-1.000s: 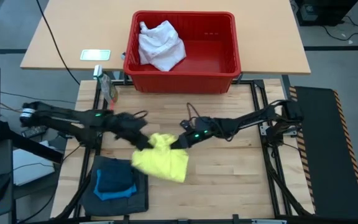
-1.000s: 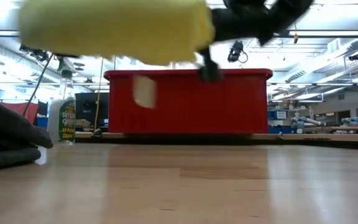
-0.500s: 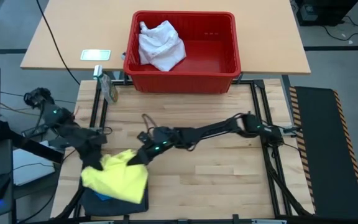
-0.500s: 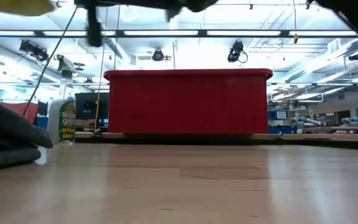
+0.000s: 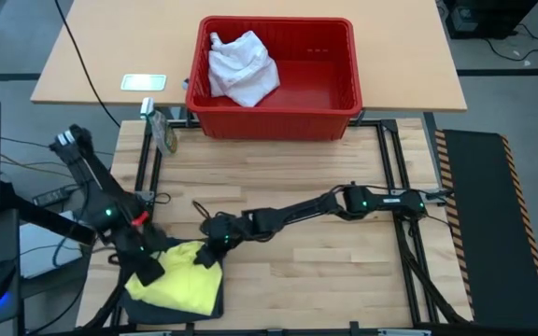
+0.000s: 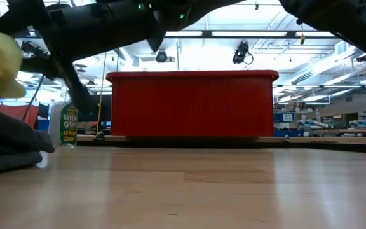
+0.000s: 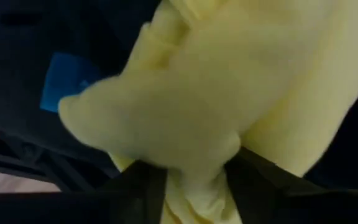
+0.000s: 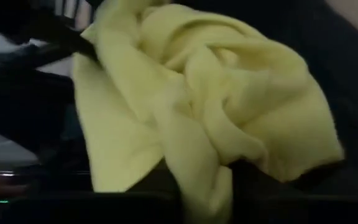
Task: Fold laundry
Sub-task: Stack the yellow shirt on top of the dark blue shorts
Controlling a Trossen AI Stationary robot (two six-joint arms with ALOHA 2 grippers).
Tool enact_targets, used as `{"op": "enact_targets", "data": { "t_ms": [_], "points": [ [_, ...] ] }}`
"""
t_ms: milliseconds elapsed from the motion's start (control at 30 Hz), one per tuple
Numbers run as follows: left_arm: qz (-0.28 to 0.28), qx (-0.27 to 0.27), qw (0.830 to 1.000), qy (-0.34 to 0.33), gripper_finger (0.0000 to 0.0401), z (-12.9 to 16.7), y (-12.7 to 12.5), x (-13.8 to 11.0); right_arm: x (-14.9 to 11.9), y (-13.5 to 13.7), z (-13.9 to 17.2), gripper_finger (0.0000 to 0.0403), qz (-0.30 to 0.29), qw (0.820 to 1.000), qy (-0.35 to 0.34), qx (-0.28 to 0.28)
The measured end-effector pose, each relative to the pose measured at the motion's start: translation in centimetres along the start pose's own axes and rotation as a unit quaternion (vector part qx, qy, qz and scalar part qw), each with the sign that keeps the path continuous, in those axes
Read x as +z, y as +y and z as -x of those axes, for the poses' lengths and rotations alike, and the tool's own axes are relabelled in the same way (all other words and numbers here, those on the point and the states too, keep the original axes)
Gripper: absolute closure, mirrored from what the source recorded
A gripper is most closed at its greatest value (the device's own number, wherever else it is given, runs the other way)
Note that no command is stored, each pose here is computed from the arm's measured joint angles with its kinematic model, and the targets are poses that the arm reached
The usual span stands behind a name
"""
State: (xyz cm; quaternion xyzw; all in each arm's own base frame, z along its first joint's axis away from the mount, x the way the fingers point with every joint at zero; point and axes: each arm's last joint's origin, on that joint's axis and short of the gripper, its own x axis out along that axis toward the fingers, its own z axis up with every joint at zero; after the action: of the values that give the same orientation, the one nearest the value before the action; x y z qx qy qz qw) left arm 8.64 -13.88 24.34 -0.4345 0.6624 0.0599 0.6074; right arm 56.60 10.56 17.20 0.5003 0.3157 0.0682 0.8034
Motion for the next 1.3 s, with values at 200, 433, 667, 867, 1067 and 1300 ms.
{"op": "enact_targets", "data": {
  "t_ms": [200,433,667,867,1067,1300],
  "points": [
    [0.002,0.001,1.000,0.022,0.0174,-0.2,-0.4,-1.1,0.9,1.6,1.5,0.0196,0.033,0.999,-0.021,0.001],
    [-0.001,-0.020,0.999,-0.032,0.0151,3.9,-1.1,-2.7,2.7,5.7,5.1,0.0140,0.123,0.987,-0.101,0.012],
    [0.007,-0.025,0.984,-0.178,0.0154,6.7,-1.1,-2.3,3.3,7.8,7.4,0.0154,0.180,0.973,-0.145,-0.011],
    [-0.084,-0.059,0.932,-0.347,0.0154,5.8,-3.1,-1.5,2.4,8.2,7.2,0.0163,0.216,0.970,-0.109,0.010],
    [-0.167,-0.025,0.898,-0.406,0.0154,2.6,-5.5,-1.6,2.1,8.5,7.1,0.0169,0.225,0.969,-0.100,0.019],
    [-0.080,0.044,0.902,-0.421,0.0154,-4.4,-2.7,0.0,2.5,8.3,7.2,0.0175,0.228,0.969,-0.089,0.030]
  ]
}}
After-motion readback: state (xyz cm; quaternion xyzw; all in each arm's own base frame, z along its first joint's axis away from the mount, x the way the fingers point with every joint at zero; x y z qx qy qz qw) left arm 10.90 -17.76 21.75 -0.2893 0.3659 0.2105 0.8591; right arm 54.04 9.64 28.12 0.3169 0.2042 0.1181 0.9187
